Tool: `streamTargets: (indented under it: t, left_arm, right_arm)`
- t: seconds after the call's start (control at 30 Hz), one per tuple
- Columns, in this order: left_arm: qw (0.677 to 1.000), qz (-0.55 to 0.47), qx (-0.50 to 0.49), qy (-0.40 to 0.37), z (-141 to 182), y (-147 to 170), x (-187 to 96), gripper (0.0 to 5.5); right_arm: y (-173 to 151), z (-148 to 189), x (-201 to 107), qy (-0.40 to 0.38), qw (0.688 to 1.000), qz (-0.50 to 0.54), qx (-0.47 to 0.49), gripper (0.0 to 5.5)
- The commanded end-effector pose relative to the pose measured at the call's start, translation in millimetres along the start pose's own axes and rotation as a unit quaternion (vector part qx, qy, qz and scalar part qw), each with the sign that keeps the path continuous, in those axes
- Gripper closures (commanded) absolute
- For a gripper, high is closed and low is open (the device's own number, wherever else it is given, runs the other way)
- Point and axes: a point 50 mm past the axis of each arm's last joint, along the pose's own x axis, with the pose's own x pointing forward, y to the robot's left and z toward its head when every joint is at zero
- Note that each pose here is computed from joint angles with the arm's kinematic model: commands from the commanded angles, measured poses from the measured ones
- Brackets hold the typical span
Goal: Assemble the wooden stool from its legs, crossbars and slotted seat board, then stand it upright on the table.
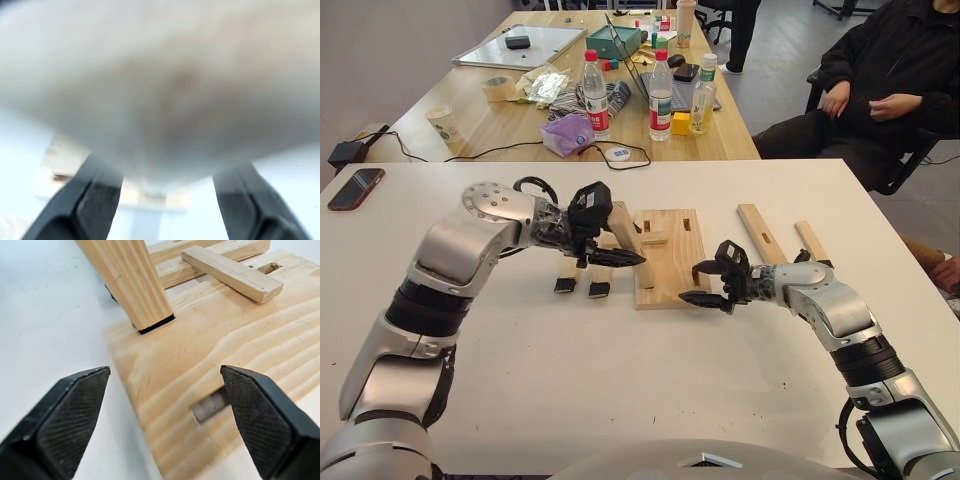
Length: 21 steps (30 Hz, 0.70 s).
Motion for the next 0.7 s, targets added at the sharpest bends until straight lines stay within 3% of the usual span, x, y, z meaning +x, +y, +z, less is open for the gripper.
streamTargets:
  t: [0.03, 0.2, 0.33, 0.4, 0.5, 0.7]
  left_arm:
    - [0.996, -0.017, -0.086, -0.004, -22.6, -12.8, 4.7, 2.72]
    - [0.986, 0.049, -0.100, -0.127, 7.0, -11.0, -43.7, 2.72]
    - [0.968, 0.112, -0.128, -0.184, 8.7, -9.0, -63.9, 2.72]
    - [0.944, 0.165, -0.204, -0.198, -1.2, -4.1, -67.7, 2.72]
    - [0.856, 0.231, -0.381, -0.261, -27.5, 5.4, -63.1, 2.72]
    - [0.627, 0.275, -0.635, -0.359, -73.1, 4.1, -18.0, 2.72]
  right_arm:
    - [0.6, 6.5, 1.7, -0.019, 1.000, 0.001, -0.004, 1.41]
    - [1.9, 2.7, -2.6, -0.014, 1.000, 0.000, 0.001, 1.41]
    - [4.2, 1.6, -3.1, -0.012, 1.000, 0.002, 0.003, 1.41]
    - [3.7, 3.0, -4.0, -0.013, 1.000, 0.001, 0.002, 1.41]
    - [1.9, 1.1, -7.5, -0.015, 1.000, -0.011, 0.008, 1.41]
    - [3.6, -2.5, -9.5, -0.017, 1.000, -0.017, 0.016, 1.41]
